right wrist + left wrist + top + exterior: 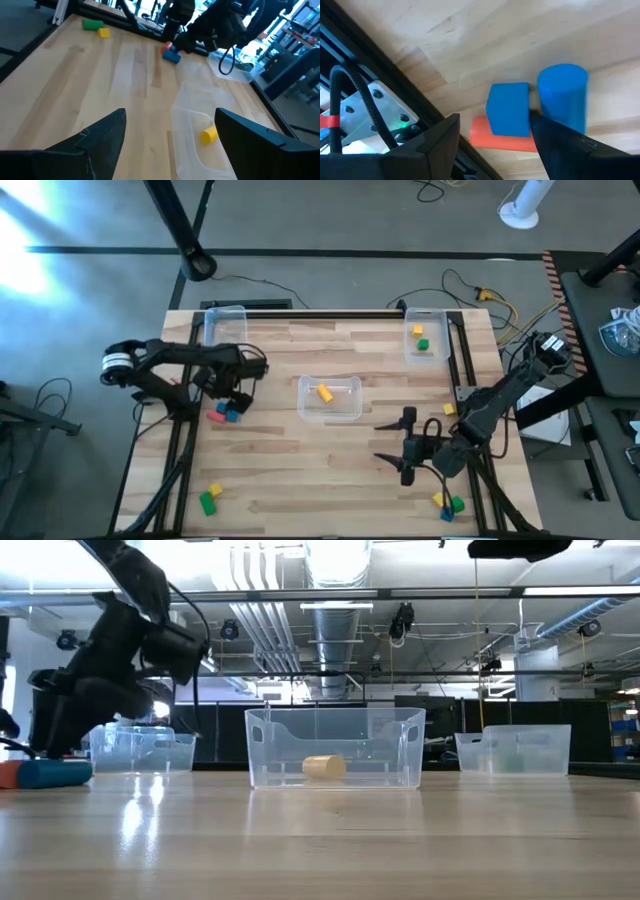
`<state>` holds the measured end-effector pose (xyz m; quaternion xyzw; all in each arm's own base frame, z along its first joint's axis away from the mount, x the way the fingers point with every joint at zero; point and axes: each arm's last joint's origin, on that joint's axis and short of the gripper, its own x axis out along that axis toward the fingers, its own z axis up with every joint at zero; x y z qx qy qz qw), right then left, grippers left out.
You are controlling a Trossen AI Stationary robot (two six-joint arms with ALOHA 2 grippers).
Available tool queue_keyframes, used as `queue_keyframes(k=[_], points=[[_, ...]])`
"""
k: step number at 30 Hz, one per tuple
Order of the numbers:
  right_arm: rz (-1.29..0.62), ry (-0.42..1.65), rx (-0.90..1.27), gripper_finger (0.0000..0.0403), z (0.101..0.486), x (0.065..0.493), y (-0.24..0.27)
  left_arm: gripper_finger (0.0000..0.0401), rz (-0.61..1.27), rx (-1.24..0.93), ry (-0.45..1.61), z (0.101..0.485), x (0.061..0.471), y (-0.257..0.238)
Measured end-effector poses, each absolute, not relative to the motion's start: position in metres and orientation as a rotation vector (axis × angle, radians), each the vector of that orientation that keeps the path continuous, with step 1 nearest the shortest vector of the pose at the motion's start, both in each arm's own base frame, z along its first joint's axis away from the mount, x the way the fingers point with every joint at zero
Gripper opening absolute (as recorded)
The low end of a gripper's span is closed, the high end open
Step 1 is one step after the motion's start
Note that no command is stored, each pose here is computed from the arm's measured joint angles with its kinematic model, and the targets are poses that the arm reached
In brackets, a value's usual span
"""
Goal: Sort blocks by size
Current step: Put the blue square block into the top right transparent bin
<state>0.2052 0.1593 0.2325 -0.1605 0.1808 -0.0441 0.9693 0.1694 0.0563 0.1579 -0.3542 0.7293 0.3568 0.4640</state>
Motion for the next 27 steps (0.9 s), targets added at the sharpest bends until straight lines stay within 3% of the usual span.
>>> queue_keyframes(k=[13, 22, 27], points=[[-0.111, 0.379, -0.320, 0.0291, 0.231, 0.204, 0.158, 0.0226, 0.793, -0.989, 1.869, 0.130, 0.162, 0.064], [-0.117, 0.393, -0.299, 0.0289, 0.229, 0.204, 0.157, 0.0122, 0.783, -0.965, 1.944, 0.116, 0.157, 0.061], [-0.109, 0.395, -0.293, 0.0292, 0.229, 0.204, 0.158, 0.0116, 0.794, -0.893, 1.893, 0.125, 0.159, 0.062]])
